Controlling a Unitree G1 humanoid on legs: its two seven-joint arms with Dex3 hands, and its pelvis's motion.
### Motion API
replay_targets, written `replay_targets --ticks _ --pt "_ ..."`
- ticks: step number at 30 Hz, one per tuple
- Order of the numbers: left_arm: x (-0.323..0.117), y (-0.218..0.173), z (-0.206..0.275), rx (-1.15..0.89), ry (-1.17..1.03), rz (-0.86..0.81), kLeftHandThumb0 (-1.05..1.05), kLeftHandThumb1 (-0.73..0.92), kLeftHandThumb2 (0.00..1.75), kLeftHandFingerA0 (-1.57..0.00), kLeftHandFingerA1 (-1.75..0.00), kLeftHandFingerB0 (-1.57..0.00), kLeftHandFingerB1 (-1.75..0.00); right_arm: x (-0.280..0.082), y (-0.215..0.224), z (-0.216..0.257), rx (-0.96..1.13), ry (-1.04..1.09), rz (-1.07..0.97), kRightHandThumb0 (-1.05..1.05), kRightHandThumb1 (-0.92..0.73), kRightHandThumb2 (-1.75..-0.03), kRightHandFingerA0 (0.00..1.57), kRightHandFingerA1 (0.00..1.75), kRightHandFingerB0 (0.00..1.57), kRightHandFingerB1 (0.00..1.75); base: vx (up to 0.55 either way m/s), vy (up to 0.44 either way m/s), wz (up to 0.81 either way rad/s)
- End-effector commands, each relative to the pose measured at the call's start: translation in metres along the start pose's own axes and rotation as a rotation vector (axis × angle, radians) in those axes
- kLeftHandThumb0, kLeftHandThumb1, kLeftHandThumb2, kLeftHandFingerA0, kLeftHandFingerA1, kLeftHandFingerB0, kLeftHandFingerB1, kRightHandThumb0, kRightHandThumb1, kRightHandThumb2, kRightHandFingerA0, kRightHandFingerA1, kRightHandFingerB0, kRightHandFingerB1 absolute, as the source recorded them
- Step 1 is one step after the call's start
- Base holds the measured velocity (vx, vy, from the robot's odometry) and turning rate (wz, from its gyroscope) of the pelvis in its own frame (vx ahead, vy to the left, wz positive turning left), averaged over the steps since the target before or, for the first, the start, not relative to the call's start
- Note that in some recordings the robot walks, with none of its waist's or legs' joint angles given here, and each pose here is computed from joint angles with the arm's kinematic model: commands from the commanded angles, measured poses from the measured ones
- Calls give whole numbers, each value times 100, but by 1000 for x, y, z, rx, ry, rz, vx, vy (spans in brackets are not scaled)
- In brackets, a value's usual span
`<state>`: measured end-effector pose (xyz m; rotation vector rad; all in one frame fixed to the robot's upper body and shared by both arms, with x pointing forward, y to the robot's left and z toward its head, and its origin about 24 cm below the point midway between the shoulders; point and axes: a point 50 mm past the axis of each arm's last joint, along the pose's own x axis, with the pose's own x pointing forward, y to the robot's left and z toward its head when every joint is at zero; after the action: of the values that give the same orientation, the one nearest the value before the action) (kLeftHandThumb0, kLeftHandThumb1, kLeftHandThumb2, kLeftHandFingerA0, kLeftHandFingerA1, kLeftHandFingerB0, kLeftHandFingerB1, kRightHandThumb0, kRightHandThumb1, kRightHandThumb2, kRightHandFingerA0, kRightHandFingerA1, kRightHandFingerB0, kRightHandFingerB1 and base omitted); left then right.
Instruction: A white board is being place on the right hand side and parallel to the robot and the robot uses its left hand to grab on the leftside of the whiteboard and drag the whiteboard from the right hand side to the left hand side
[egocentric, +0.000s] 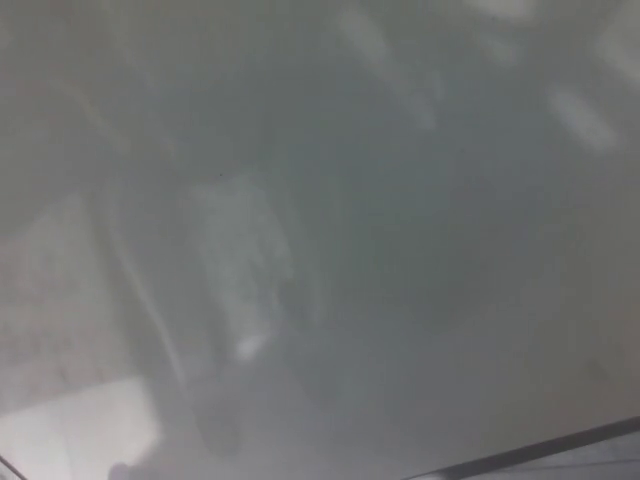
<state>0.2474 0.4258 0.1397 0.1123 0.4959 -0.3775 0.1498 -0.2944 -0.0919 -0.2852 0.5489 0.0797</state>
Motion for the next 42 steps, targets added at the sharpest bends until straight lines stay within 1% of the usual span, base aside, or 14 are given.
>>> replay_targets --ticks 1,16,19,20,21,22,23,26,27,28,29,38,40,42 --pt "3 -1 -16 -63 -64 87 -37 55 56 0 0 0 0 -1 -3 -1 1 8 -4 -70 -72 -74 72 112 52 81 0 0 0" --pt "-12 -34 -118 -236 -169 332 -52 71 61 0 0 0 0 -2 -3 -1 -8 7 0 -70 -72 -74 71 112 51 81 0 0 0" --pt "-24 -61 -169 -410 -116 353 -67 46 75 0 -2 0 -3 -4 -2 -3 -11 5 2 -68 -71 -76 71 111 49 81 0 0 0" --pt "-25 -69 -178 -422 -110 343 -50 73 61 0 0 0 0 -4 -2 -4 -11 10 2 -69 -71 -76 71 111 51 83 0 0 0" --pt "-26 -75 -186 -416 -98 339 -50 77 62 0 0 0 0 -4 -2 -5 -2 16 1 -69 -70 -76 71 112 52 83 0 0 0" --pt "-27 -80 -192 -404 -85 338 -50 77 62 0 0 0 0 -4 -2 -5 7 21 -1 -69 -70 -76 71 112 52 83 0 0 0" --pt "-29 -88 -203 -441 -74 338 -51 68 82 0 0 0 0 -4 0 -6 24 24 3 -67 -70 -77 70 113 52 83 0 0 0" --pt "-29 -89 -205 -444 -75 340 -51 68 82 0 0 0 0 -4 0 -6 26 24 4 -67 -70 -77 70 113 52 83 0 0 2" --pt "-35 -112 -230 -456 -12 328 -47 76 63 0 -3 0 0 -4 3 -7 34 26 6 -67 -68 -77 75 112 53 83 0 0 8" --pt "-38 -123 -240 -461 13 322 -47 76 63 0 -3 0 0 -4 4 -8 37 27 7 -67 -68 -77 75 112 53 83 0 0 0" --pt "-35 -130 -241 -404 75 303 -58 51 79 0 -14 0 -6 -4 0 -6 11 20 -2 -68 -70 -76 72 110 52 82 0 0 -8" --pt "-30 -146 -254 -324 241 387 -52 61 80 0 -13 0 -1 -5 3 -8 29 27 8 -66 -70 -77 71 111 52 82 0 0 0" --pt "-27 -143 -267 -317 360 423 -49 44 78 0 -22 0 -17 -6 5 -10 3 37 3 -68 -71 -77 72 107 51 79 0 0 0" --pt "-27 -143 -271 -310 401 420 -47 61 74 -4 -21 0 -2 -7 6 -11 10 41 4 -67 -71 -76 73 109 52 80 0 0 0"
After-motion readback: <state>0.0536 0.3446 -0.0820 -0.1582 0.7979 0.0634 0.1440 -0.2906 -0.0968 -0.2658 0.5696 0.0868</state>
